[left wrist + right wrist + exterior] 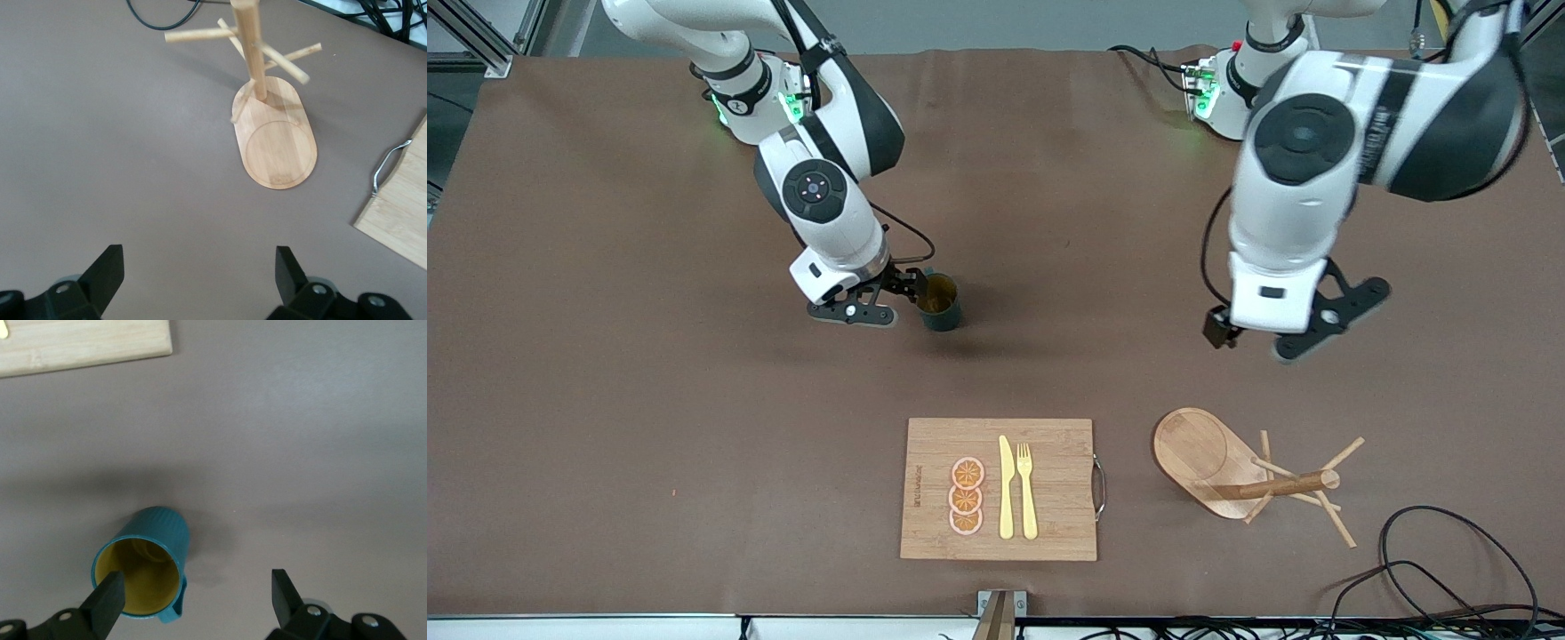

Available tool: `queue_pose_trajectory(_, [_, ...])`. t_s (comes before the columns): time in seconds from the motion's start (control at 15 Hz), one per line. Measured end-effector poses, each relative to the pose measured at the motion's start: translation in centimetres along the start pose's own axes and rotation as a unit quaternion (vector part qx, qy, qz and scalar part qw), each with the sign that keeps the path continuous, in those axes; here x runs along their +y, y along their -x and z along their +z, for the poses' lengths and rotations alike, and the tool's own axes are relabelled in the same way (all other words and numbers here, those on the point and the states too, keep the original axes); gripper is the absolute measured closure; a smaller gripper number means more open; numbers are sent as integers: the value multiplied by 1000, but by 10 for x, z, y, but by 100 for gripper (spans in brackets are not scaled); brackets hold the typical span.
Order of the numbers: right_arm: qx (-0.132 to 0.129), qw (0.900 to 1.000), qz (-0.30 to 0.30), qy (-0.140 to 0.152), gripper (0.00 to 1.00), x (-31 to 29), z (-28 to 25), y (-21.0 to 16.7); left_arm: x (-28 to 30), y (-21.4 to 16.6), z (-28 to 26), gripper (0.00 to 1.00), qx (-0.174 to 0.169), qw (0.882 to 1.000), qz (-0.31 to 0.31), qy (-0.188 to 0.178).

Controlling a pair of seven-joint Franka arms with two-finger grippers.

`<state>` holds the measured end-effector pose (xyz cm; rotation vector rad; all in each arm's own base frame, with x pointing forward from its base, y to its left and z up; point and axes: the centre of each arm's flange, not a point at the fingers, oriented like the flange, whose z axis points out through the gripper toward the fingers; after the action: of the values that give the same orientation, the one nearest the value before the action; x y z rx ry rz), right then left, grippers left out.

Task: Transfer cup from left to right arm and place
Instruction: 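Lower the right gripper onto the mug while the left gripper withdraws, then close the right gripper on the teal mug's rim and lift it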

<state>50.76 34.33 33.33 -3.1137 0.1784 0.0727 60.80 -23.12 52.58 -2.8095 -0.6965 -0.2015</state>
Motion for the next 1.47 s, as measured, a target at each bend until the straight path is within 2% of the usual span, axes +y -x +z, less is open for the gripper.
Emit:
queue_pose_trajectory(0.13, [7,1000,-7,-4,4,-1,18,11,-19,-22,2,0,-6,1000,17,5])
queue_pose_trajectory(0.27, [8,1000,-15,-3,15,-3,32,21,-39,-42,4,0,-10,999,31,9])
queue_pose_trajectory(0.33, [10,1000,-17,-4,15,-5,36,24,-49,-51,3,0,-12,999,39,13])
queue_pose_trajectory(0.4, [15,1000,-19,-7,21,-7,40,24,-59,-58,1,0,-17,998,50,21])
queue_pose_trajectory(0.47, [18,1000,-20,-9,21,-8,46,24,-69,-64,-2,0,-24,997,60,33])
queue_pose_trajectory(0.6, [29,999,-20,-16,29,-10,56,20,-92,-74,-14,0,-35,994,84,64])
queue_pose_trajectory(0.67, [33,999,-20,-18,29,-11,62,19,-105,-79,-21,0,-38,992,97,78])
queue_pose_trajectory(0.8, [38,999,-28,-17,39,-15,72,19,-132,-82,-34,0,-44,987,124,91])
queue_pose_trajectory(0.93, [41,998,-39,-11,41,-19,77,23,-152,-78,-45,0,-52,984,141,98])
queue_pose_trajectory(1.0, [42,998,-44,-9,52,-20,78,25,-162,-75,-49,0,-60,982,147,106])
queue_pose_trajectory(1.13, [45,997,-63,0,56,-23,82,28,-187,-72,-53,0,-76,977,162,116])
queue_pose_trajectory(1.27, [51,994,-93,13,77,-24,85,29,-205,-66,-58,0,-80,974,176,117])
queue_pose_trajectory(1.33, [53,992,-111,15,93,-25,85,29,-210,-55,-65,0,-81,973,184,115])
queue_pose_trajectory(1.47, [56,988,-140,17,95,-25,83,29,-206,-37,-73,0,-88,970,198,110])
